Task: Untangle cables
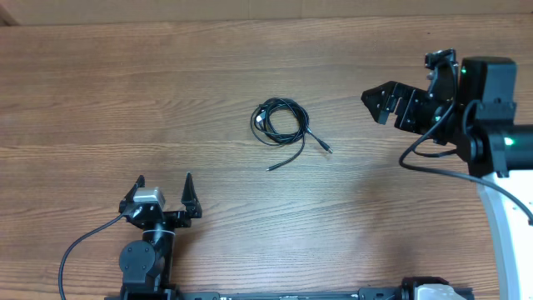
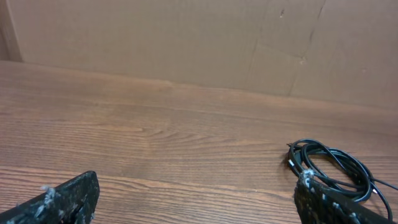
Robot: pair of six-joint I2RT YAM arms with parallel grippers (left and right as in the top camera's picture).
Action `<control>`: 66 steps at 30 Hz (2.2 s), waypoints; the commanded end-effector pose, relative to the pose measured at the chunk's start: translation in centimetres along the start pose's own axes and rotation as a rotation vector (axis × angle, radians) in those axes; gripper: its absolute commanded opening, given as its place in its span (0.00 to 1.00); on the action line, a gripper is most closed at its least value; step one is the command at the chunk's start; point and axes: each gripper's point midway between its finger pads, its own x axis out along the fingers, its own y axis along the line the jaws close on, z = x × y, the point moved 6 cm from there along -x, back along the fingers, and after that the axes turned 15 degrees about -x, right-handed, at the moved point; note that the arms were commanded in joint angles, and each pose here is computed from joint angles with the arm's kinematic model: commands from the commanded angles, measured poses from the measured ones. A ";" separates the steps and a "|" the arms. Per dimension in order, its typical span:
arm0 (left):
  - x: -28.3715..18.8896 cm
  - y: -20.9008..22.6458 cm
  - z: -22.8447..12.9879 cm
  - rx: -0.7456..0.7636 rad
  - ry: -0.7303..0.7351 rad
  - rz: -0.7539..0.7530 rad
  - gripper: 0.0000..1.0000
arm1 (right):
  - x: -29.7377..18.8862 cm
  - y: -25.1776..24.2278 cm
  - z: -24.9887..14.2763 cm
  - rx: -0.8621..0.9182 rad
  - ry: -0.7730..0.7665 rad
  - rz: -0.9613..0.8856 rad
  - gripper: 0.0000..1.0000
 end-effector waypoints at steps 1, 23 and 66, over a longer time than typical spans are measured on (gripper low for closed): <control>0.0 0.0 0.0 0.022 -0.005 -0.006 1.00 | 0.2 0.0 0.7 -0.013 -0.007 -0.007 1.00; -0.1 -0.2 0.9 0.028 -0.054 -0.013 0.99 | 1.4 3.8 0.2 -0.093 0.030 0.134 1.00; 22.6 -18.0 2.1 0.145 1.208 -0.221 1.00 | 2.2 3.5 1.0 -0.131 -0.001 0.129 1.00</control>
